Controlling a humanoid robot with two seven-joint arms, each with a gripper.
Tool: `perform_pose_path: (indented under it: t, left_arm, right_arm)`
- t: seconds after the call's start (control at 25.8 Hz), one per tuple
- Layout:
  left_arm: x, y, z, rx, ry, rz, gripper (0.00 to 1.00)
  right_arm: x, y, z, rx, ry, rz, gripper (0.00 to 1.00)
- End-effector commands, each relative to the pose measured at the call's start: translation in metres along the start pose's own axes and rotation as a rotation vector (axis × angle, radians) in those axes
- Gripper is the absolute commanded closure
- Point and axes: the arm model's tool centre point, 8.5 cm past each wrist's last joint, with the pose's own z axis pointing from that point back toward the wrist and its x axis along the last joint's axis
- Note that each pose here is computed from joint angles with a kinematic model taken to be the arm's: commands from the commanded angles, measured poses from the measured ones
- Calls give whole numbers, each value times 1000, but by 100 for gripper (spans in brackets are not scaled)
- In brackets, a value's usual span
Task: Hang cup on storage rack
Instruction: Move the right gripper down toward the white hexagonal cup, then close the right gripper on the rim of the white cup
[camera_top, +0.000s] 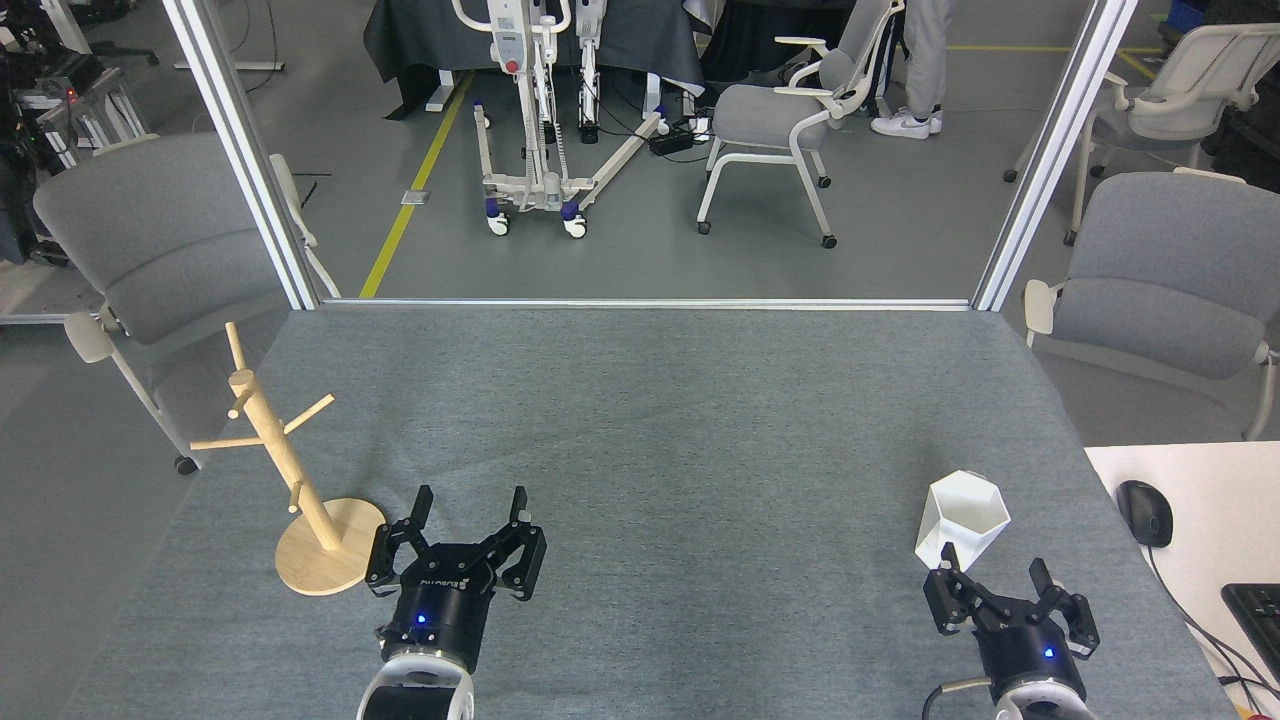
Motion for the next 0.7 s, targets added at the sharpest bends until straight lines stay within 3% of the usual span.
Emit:
perform_pose_path:
  t: [0.0,0.66]
  left_arm:
    - [0,1,-1,3,2,2,1]
    - [5,-2,-4,-8,-6,2,1]
  right_arm:
    - [-6,-6,-8,-3,3,10,0]
    - [8,-11,-31,13,-20,-3,0]
